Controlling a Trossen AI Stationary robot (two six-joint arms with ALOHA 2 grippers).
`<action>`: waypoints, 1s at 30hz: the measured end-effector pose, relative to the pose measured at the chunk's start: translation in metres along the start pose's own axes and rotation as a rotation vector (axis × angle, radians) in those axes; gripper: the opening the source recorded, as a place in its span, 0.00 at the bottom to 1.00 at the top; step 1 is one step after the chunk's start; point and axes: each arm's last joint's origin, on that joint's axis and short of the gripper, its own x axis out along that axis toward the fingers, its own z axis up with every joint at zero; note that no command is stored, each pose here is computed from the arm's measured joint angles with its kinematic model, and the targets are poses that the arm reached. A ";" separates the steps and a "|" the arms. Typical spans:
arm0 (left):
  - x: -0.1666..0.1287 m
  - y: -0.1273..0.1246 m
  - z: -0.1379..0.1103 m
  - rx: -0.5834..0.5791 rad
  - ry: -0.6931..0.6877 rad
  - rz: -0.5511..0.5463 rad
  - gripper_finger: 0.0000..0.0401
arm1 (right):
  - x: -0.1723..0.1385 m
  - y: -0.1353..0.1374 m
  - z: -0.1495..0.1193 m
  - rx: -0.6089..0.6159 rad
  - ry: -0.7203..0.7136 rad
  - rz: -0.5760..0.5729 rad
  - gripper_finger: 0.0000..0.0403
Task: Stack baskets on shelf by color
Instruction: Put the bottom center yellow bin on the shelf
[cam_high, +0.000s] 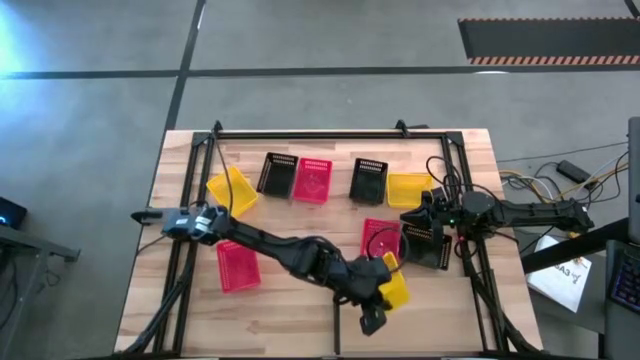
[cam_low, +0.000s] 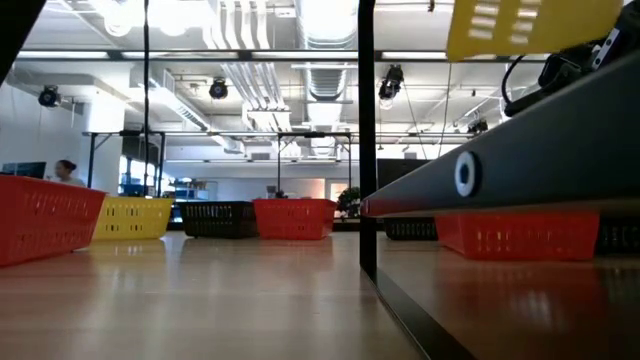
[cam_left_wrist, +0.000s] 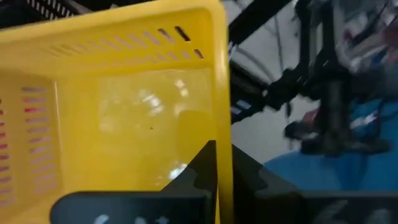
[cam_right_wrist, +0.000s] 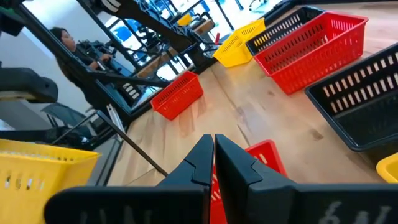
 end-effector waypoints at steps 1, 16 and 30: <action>0.002 0.000 -0.004 0.027 0.011 0.009 0.00 | 0.000 0.000 0.000 -0.007 0.000 -0.001 0.02; 0.016 0.012 -0.025 0.175 0.106 0.059 0.00 | 0.000 -0.001 -0.001 -0.008 0.005 -0.009 0.02; 0.029 0.013 -0.043 0.117 0.159 -0.046 0.00 | 0.000 -0.001 -0.001 -0.006 0.004 -0.011 0.02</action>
